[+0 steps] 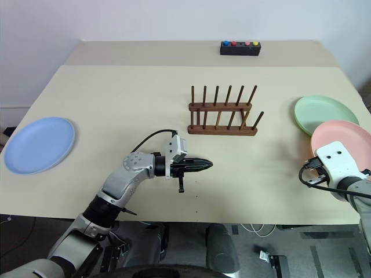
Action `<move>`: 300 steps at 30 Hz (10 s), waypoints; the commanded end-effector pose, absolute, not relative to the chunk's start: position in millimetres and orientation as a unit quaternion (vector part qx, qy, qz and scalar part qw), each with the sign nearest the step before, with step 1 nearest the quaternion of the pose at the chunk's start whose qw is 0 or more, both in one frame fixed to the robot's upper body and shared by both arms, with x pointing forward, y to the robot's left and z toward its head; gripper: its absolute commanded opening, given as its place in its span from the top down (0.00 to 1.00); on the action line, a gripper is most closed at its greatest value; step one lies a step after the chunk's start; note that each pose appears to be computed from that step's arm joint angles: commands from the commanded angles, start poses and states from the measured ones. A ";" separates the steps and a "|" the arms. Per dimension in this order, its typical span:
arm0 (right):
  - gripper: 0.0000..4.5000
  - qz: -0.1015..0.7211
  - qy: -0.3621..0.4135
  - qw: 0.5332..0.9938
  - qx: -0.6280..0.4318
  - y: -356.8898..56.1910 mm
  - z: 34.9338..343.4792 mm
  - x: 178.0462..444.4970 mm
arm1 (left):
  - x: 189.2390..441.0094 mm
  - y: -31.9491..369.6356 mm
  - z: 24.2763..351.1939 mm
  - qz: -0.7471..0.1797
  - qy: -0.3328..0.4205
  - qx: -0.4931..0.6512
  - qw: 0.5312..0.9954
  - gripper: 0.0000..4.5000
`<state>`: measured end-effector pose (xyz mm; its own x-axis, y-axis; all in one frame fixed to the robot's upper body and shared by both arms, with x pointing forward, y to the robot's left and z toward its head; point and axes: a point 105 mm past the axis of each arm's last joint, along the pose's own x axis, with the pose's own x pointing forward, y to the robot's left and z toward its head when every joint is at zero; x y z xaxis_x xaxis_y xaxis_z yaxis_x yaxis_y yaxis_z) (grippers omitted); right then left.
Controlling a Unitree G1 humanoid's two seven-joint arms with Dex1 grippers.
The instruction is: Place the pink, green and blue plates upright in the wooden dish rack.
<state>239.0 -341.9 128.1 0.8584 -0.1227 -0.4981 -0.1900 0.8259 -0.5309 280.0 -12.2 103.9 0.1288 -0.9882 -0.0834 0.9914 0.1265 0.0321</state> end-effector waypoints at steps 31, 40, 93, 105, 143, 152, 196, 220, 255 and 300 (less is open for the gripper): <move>0.99 0.370 -0.219 0.901 0.057 -232.1 305.8 331.9 | 291.1 21.9 119.0 -0.565 -0.012 0.054 0.823 1.00; 0.99 0.482 -0.206 0.839 0.145 -218.6 304.1 309.3 | 290.8 28.6 120.1 -0.551 -0.006 0.055 0.833 1.00; 0.56 0.444 -0.117 0.858 0.229 -254.6 259.5 324.1 | 291.2 33.5 137.6 -0.544 -0.046 0.046 0.836 1.00; 0.01 0.410 -0.157 0.877 0.193 -264.3 270.4 325.7 | 290.2 33.9 135.9 -0.544 -0.043 0.045 0.837 1.00; 0.07 0.077 0.175 0.955 -0.226 -388.7 126.7 353.7 | 291.1 36.1 134.2 -0.537 -0.041 0.047 0.841 1.00; 0.94 0.070 0.167 0.955 -0.235 -389.4 124.7 356.2 | 291.4 36.5 134.1 -0.537 -0.041 0.048 0.841 1.00; 0.98 0.482 -0.213 0.799 0.290 -165.9 307.9 295.8 | 293.3 52.0 143.6 -0.516 -0.051 0.060 0.853 1.00; 0.98 0.406 -0.168 0.832 0.340 -169.2 279.7 320.5 | 293.3 52.0 139.1 -0.514 -0.044 0.062 0.854 1.00; 0.00 0.501 -0.214 0.838 0.027 -129.0 315.2 291.0 | 305.8 79.2 152.0 -0.457 -0.058 0.056 0.886 1.00; 0.00 0.567 -0.171 0.790 -0.160 -68.1 240.4 307.2 | 266.6 435.5 117.6 0.385 0.080 -0.208 0.896 0.89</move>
<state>309.9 -65.7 228.3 0.2988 0.9531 0.0475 -0.8641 0.2914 -0.4104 264.7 432.9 104.3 0.6781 0.6469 -0.3489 -0.7347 0.6093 -0.2982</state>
